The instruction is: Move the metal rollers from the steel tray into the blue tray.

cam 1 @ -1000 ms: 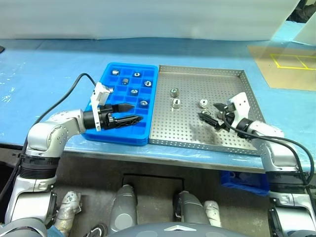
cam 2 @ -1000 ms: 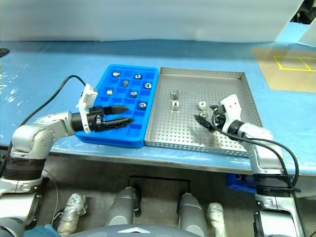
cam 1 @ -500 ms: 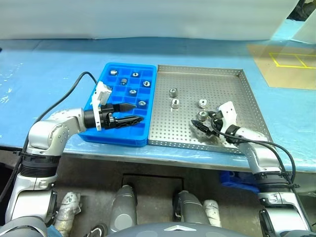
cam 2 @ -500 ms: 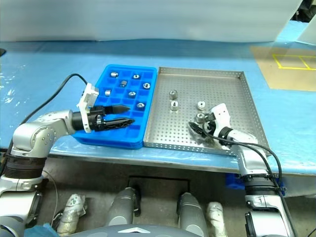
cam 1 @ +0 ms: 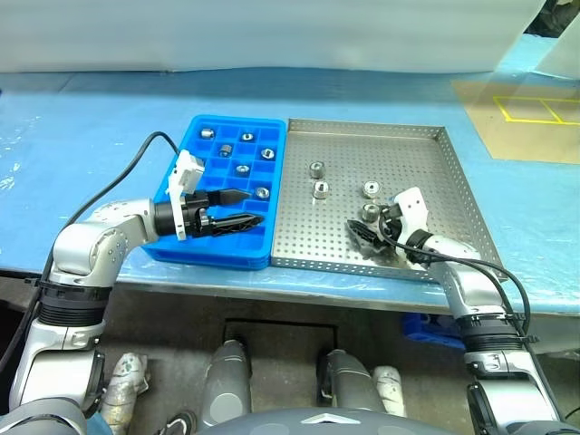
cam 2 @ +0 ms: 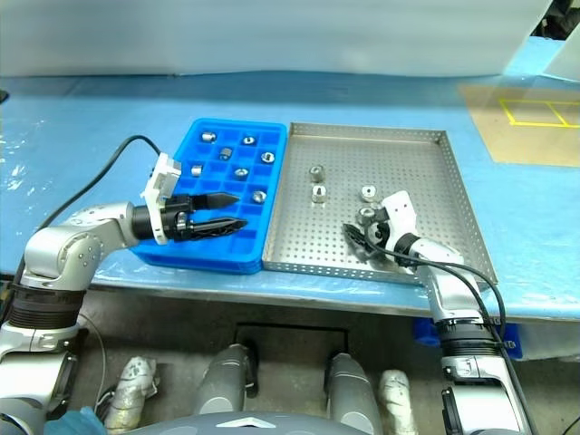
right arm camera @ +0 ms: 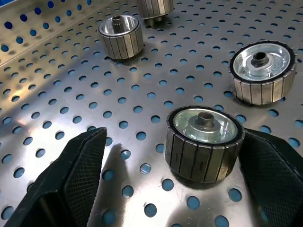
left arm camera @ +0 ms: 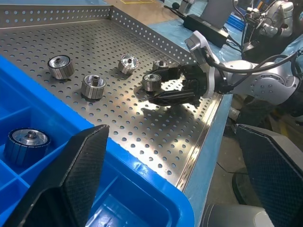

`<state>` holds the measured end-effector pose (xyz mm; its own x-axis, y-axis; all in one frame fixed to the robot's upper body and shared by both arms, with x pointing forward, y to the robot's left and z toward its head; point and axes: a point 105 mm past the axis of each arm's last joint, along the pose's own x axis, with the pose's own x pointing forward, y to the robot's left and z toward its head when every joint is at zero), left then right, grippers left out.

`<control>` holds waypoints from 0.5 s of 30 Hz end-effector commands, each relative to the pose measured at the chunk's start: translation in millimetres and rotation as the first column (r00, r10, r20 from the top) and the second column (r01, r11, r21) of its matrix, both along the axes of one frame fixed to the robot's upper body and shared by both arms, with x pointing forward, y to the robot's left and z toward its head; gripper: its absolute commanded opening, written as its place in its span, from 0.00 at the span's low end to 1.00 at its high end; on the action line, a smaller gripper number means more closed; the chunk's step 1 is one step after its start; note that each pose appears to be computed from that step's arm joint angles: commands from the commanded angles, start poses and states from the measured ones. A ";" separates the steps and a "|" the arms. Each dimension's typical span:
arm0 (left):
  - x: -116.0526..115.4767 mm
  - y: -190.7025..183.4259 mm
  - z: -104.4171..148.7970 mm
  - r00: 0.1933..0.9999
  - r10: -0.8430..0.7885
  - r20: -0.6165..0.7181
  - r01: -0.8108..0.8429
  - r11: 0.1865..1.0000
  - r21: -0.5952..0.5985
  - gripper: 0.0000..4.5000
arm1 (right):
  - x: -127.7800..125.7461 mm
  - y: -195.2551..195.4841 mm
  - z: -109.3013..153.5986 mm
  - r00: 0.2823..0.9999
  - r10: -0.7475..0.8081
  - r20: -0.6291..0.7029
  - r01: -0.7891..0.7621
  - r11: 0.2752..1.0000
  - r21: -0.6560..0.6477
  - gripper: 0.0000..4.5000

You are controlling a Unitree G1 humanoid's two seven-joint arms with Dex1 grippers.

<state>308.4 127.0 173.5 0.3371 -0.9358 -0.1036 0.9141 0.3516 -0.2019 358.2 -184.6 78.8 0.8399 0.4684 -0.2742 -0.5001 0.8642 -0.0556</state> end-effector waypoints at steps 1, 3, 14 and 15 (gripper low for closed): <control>-0.9 1.2 5.6 0.999 -0.007 0.031 0.007 1.000 0.003 1.00 | 7.5 -0.7 12.6 0.998 -0.027 0.056 0.027 1.000 0.003 0.99; -1.1 1.0 5.6 0.999 -0.010 0.031 0.010 1.000 0.003 1.00 | 9.7 -0.8 14.8 0.998 -0.036 0.061 0.036 0.999 0.010 0.99; -1.5 -0.3 5.0 0.999 -0.011 0.030 0.011 1.000 0.001 1.00 | 11.5 -1.6 11.4 0.997 -0.040 0.062 0.041 0.999 -0.021 0.48; -1.5 -0.4 5.0 0.999 -0.011 0.030 0.011 1.000 0.001 1.00 | 11.5 -1.7 11.7 0.997 -0.039 0.062 0.040 0.999 -0.016 0.46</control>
<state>308.3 126.2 171.9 0.3334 -0.9362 -0.1110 0.9148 0.3497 -0.2019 367.2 -186.4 82.4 0.8654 0.4281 -0.2604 -0.4632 0.8817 -0.0899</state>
